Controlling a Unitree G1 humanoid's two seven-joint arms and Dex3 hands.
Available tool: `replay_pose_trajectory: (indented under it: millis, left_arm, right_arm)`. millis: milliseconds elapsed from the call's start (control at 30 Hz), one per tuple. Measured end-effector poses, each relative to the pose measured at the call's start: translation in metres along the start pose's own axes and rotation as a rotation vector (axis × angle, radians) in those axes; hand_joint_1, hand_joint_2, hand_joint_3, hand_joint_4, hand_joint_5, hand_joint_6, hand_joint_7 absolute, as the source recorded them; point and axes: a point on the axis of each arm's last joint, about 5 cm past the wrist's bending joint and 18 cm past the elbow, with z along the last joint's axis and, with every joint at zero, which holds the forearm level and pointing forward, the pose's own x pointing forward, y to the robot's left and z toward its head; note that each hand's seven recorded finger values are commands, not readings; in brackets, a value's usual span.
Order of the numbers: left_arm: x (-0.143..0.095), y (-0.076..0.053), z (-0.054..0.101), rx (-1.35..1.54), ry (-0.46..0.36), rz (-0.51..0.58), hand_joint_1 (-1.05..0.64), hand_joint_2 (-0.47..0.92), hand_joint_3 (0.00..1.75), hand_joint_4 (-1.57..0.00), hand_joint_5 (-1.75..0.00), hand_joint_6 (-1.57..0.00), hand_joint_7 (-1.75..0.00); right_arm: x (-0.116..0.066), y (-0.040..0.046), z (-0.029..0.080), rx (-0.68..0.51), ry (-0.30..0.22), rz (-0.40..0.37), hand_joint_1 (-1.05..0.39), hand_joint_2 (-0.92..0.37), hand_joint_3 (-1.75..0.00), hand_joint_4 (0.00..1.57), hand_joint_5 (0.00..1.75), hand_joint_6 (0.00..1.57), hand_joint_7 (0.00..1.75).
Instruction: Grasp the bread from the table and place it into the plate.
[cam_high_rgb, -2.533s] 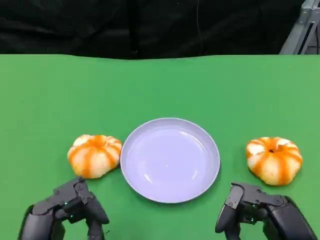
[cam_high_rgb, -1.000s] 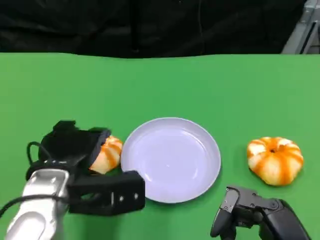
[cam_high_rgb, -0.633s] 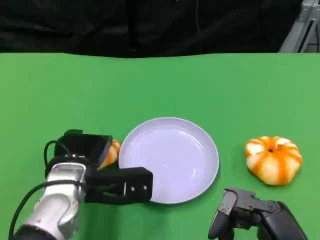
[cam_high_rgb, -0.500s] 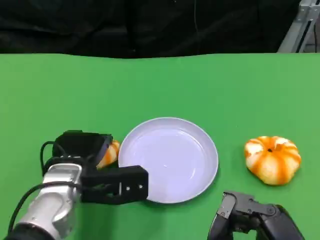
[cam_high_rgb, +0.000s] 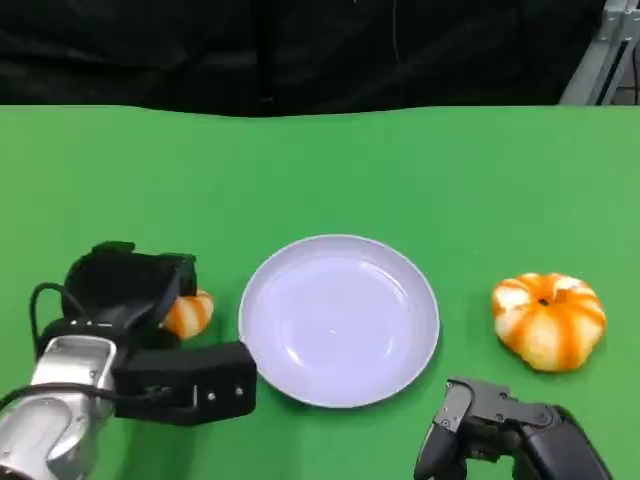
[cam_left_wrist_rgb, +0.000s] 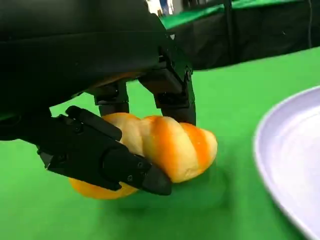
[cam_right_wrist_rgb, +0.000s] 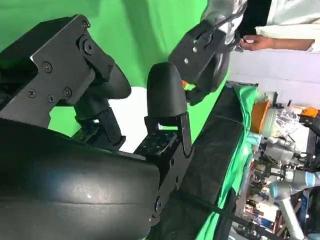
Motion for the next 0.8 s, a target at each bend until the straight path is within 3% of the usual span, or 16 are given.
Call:
replay_pose_trajectory:
  millis: [67, 100, 167, 200, 267, 400, 467, 633, 800]
  left_arm:
    - [-0.001, 0.001, 0.0, 0.016, 0.002, 0.006, -0.29, 0.92, 0.08, -0.79, -1.75, -0.91, -0.7]
    - [-0.002, 0.002, 0.001, 0.021, 0.002, 0.013, -0.3, 0.92, 0.08, -0.79, -1.75, -0.94, -0.63]
    - [-0.004, 0.005, 0.001, 0.021, -0.004, 0.043, -0.25, 0.91, 0.09, -0.84, -1.75, -0.81, -1.2]
    - [-0.007, 0.005, 0.002, -0.001, -0.007, 0.088, -0.21, 0.87, 0.21, -0.86, -1.75, -0.74, -1.46]
    - [-0.009, 0.006, 0.006, -0.071, -0.04, 0.211, -0.19, 0.65, 0.69, -0.87, -1.75, -0.69, -1.68]
    - [-0.01, 0.007, 0.019, -0.191, -0.105, 0.335, -0.2, 0.48, 1.14, -0.92, -1.75, -0.72, -1.74]
    - [-0.01, 0.009, 0.028, -0.25, -0.13, 0.365, -0.2, 0.43, 1.26, -0.94, -1.75, -0.73, -1.74]
    - [-0.008, 0.015, 0.053, -0.373, -0.192, 0.422, -0.18, 0.37, 1.33, -0.97, -1.75, -0.75, -1.74]
    - [-0.005, 0.018, 0.071, -0.418, -0.261, 0.41, -0.19, 0.37, 1.25, -0.97, -1.75, -0.77, -1.75]
  right_arm:
    - [0.0, -0.0002, 0.0, -0.002, 0.0, 0.001, 0.08, -0.34, -1.39, 0.86, 1.65, 0.76, 1.38]
    - [0.0, -0.0003, 0.0, -0.002, 0.001, 0.0, 0.08, -0.34, -1.39, 0.87, 1.65, 0.76, 1.38]
    - [-0.001, -0.0005, 0.0, -0.003, 0.003, -0.001, 0.07, -0.34, -1.39, 0.87, 1.65, 0.76, 1.38]
    - [-0.001, -0.0007, 0.0, -0.004, 0.004, -0.001, 0.07, -0.34, -1.39, 0.87, 1.64, 0.76, 1.38]
    - [-0.002, -0.0012, -0.001, -0.006, 0.007, -0.003, 0.07, -0.34, -1.39, 0.87, 1.64, 0.76, 1.38]
    - [-0.002, -0.0014, 0.0, -0.004, 0.001, -0.003, 0.06, -0.35, -1.39, 0.87, 1.64, 0.76, 1.39]
    - [-0.003, -0.0018, 0.0, 0.0, 0.0, -0.005, 0.05, -0.35, -1.39, 0.87, 1.64, 0.76, 1.39]
    - [-0.002, -0.0026, 0.0, 0.0, 0.001, -0.002, 0.06, -0.34, -1.4, 0.87, 1.64, 0.76, 1.39]
    - [-0.003, -0.0027, 0.0, 0.0, 0.002, 0.001, 0.06, -0.34, -1.4, 0.87, 1.64, 0.76, 1.4]
